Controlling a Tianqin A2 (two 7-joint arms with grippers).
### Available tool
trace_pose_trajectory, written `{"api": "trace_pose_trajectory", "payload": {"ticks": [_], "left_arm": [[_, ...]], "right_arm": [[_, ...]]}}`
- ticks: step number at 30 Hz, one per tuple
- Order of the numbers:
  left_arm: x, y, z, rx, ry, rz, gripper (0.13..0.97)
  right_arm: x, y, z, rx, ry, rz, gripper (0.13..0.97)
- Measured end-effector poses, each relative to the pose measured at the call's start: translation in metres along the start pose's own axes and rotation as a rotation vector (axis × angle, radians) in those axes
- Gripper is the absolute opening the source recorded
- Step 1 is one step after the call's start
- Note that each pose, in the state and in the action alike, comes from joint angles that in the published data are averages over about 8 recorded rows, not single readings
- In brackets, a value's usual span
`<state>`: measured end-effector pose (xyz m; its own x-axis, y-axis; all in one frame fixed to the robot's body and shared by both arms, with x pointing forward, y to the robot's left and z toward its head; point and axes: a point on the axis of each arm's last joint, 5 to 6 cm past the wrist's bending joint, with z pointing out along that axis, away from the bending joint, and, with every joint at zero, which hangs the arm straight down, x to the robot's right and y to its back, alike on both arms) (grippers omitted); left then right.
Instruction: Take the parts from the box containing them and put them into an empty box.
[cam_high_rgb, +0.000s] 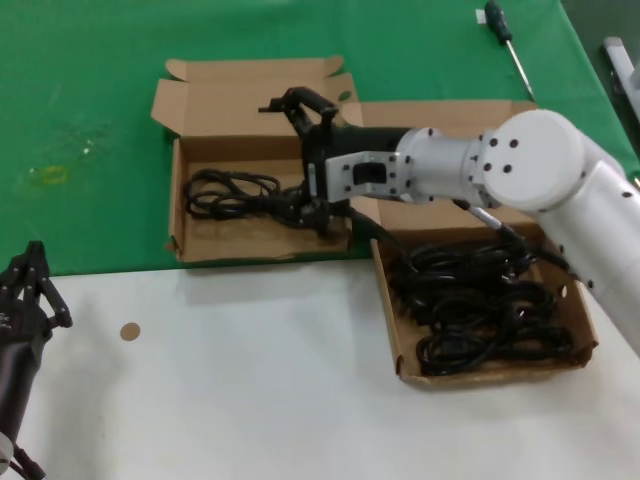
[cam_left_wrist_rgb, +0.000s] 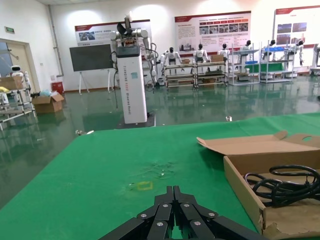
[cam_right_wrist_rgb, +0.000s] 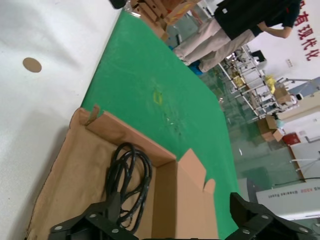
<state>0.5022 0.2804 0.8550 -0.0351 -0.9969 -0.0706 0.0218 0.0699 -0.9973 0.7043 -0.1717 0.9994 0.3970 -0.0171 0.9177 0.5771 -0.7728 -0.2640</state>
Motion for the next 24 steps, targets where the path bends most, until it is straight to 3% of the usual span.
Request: {"api": "trace_pose_trajectory", "payload": {"ticks": [9, 18, 24], "left_arm": [[0.0000, 0.0000, 0.000, 0.000, 0.000, 0.000, 0.159], [0.0000, 0.0000, 0.000, 0.000, 0.000, 0.000, 0.212], [0.0000, 0.0000, 0.000, 0.000, 0.000, 0.000, 0.241]], "right_arm": [[-0.002, -0.001, -0.007, 0.005, 0.021, 0.026, 0.830], [-0.024, -0.001, -0.012, 0.018, 0.086, 0.150, 0.933], [-0.042, 0.000, -0.019, 0.023, 0.145, 0.256, 0.953]]}}
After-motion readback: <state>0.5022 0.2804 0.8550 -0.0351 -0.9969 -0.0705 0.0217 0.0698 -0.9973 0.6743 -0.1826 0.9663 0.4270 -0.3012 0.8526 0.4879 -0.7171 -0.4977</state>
